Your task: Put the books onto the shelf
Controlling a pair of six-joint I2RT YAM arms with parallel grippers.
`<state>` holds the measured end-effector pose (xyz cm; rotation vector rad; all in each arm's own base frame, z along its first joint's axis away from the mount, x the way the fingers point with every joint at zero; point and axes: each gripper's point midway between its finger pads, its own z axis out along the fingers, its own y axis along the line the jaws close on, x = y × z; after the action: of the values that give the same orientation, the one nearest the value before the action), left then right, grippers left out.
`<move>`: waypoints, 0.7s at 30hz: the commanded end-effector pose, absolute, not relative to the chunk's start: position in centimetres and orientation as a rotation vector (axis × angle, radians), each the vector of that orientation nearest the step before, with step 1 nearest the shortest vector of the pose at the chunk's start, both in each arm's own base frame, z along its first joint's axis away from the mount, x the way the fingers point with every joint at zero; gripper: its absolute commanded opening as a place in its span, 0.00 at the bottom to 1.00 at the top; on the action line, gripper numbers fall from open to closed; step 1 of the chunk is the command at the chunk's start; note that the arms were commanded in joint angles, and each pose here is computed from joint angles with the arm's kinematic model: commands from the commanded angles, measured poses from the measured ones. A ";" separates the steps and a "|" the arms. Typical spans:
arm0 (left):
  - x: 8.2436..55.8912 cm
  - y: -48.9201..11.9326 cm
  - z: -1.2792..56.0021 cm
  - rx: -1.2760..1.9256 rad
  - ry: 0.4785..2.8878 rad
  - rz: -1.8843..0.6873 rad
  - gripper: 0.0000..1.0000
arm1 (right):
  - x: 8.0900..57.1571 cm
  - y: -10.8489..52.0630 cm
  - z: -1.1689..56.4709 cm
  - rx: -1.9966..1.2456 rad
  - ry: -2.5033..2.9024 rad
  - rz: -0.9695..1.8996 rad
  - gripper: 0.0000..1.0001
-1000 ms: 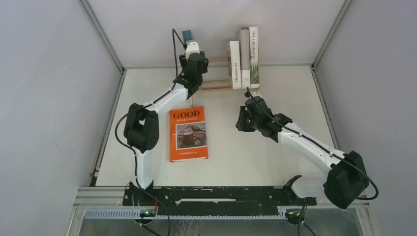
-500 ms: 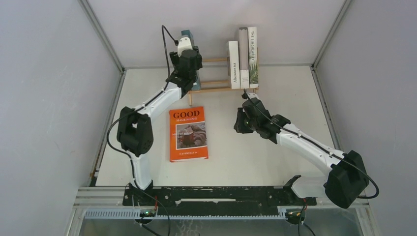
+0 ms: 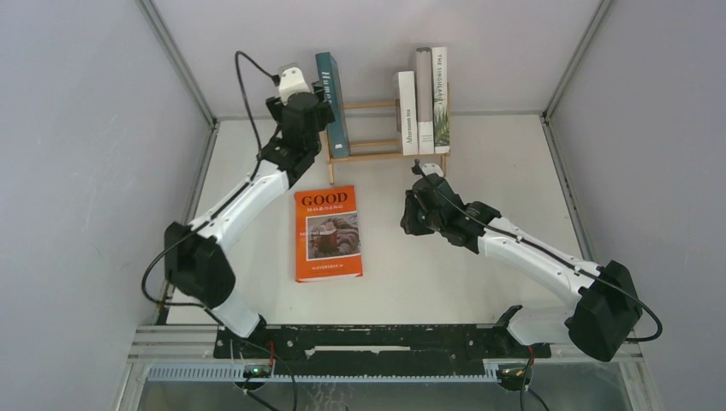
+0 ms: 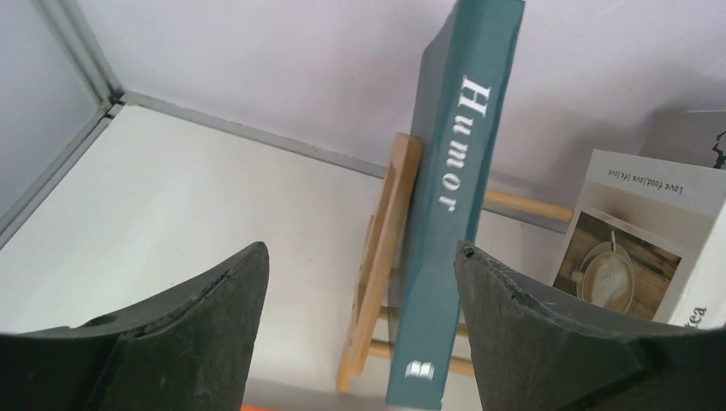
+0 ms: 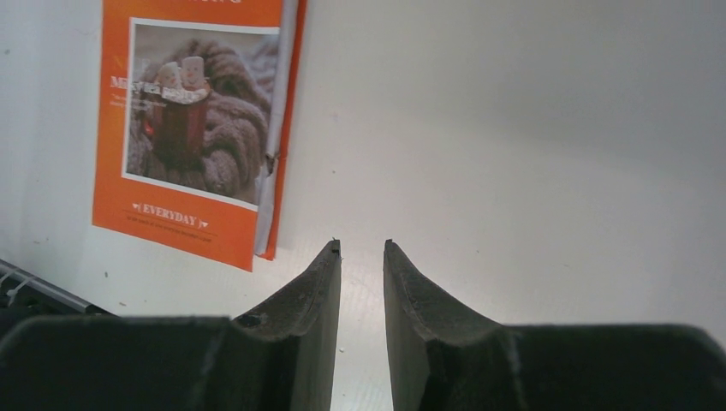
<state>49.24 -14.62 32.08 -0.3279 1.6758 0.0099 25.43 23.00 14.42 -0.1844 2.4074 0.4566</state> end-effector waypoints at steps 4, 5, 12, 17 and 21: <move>41.5 -10.3 32.2 -0.463 1.677 -0.025 0.85 | 26.2 26.8 17.8 -0.209 2.326 0.523 0.32; 40.6 -9.9 31.4 -0.481 1.692 -0.032 0.86 | 26.1 27.4 17.8 -0.219 2.327 0.531 0.32; 34.6 -8.7 22.9 -0.569 1.835 -0.120 0.86 | 26.0 30.8 15.5 -0.249 2.373 0.588 0.34; 31.7 -8.5 17.7 -0.635 1.918 -0.183 0.86 | 26.3 32.2 13.7 -0.265 2.399 0.597 0.35; 30.1 -8.4 15.0 -0.680 1.950 -0.226 0.86 | 26.3 33.5 12.9 -0.309 2.402 0.579 0.35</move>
<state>31.19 -7.80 15.86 -0.5836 1.9665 -0.0999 25.28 30.33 10.54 -0.3001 2.4909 0.4895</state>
